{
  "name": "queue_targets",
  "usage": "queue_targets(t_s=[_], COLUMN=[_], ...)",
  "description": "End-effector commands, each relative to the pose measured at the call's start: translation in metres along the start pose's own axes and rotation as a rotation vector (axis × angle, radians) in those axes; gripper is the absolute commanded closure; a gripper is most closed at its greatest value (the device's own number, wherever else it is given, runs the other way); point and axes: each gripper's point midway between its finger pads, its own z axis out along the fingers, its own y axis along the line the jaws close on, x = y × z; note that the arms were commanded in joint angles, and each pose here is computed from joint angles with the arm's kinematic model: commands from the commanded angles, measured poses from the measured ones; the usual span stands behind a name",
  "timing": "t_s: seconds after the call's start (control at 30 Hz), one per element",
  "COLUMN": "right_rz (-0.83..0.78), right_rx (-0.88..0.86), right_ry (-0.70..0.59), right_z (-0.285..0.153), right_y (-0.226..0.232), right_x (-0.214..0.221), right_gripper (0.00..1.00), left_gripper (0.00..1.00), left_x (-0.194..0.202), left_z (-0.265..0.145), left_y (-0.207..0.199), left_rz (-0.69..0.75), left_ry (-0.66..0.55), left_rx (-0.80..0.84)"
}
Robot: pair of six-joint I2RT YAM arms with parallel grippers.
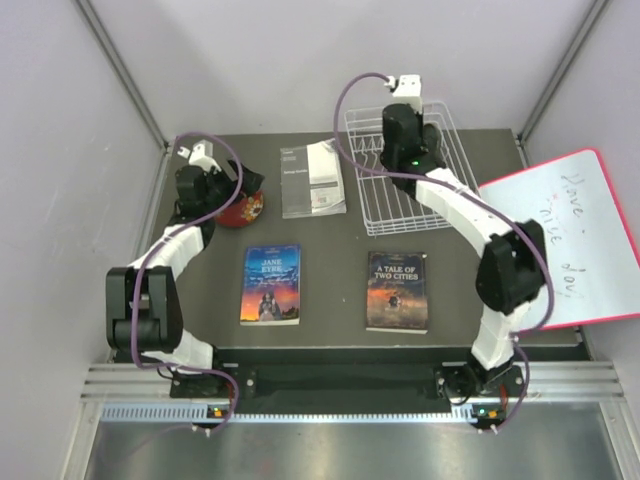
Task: Unload the plates from the dish rack
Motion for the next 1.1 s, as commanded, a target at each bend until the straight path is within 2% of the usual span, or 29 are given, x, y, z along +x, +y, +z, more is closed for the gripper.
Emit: queue_targets(t_s=[0.0,0.03,0.17,0.27,0.47,0.63,0.77,0.83,0.87,0.9,0.93,0.97,1.0,1.03,1.07], right_rz=[0.154,0.212,0.303,0.383,0.511,0.590,0.623,0.631,0.632,0.631,0.630,0.630,0.624,0.622,0.623], right_rx=[-0.320,-0.373,-0.717,-0.879,-1.084,-1.182,-1.246,-1.251,-1.250,-1.248,-1.248,-1.244,-1.238,-1.234,-1.216], right_ry=[-0.005,0.020,0.102,0.131,0.181,0.230,0.264,0.275,0.276,0.274,0.273,0.271,0.273,0.268,0.266], right_z=[-0.040,-0.048,-0.091,-0.117,-0.149,-0.162,-0.170,-0.170,-0.170,-0.169,-0.169,-0.168,-0.167,-0.166,-0.162], right_y=[0.024,0.029,0.072,0.090,0.118,0.135,0.144,0.146,0.146,0.146,0.146,0.145,0.146,0.145,0.144], right_x=[-0.025,-0.026,-0.006,-0.003,0.008,0.020,0.028,0.032,0.033,0.033,0.032,0.032,0.033,0.031,0.031], right_gripper=[1.00,1.00,1.00,1.00,1.00,1.00,1.00,1.00,1.00,1.00,1.00,1.00,1.00,1.00,0.95], left_gripper=[0.08,0.09,0.09,0.09,0.09,0.11,0.16,0.39,0.54,0.78,0.89,0.96,1.00,1.00,1.00], left_x=[-0.008,0.003,0.016,0.023,0.033,0.054,0.062,0.064,0.064,0.066,0.064,0.064,0.069,0.064,0.064], left_z=[0.006,0.006,0.013,0.016,0.020,0.027,0.029,0.030,0.030,0.031,0.031,0.031,0.033,0.033,0.032], left_y=[-0.035,-0.055,-0.075,-0.088,-0.112,-0.122,-0.130,-0.132,-0.130,-0.127,-0.126,-0.124,-0.120,-0.119,-0.117], left_rz=[0.022,0.023,-0.028,-0.063,-0.118,-0.112,-0.105,-0.106,-0.099,-0.099,-0.095,-0.077,-0.081,-0.074,-0.057], left_ry=[-0.027,0.009,0.034,0.038,0.038,0.059,0.058,0.058,0.053,0.059,0.051,0.049,0.067,0.051,0.047], left_rx=[0.202,0.285,0.412,0.480,0.583,0.593,0.611,0.608,0.600,0.586,0.573,0.562,0.535,0.520,0.508])
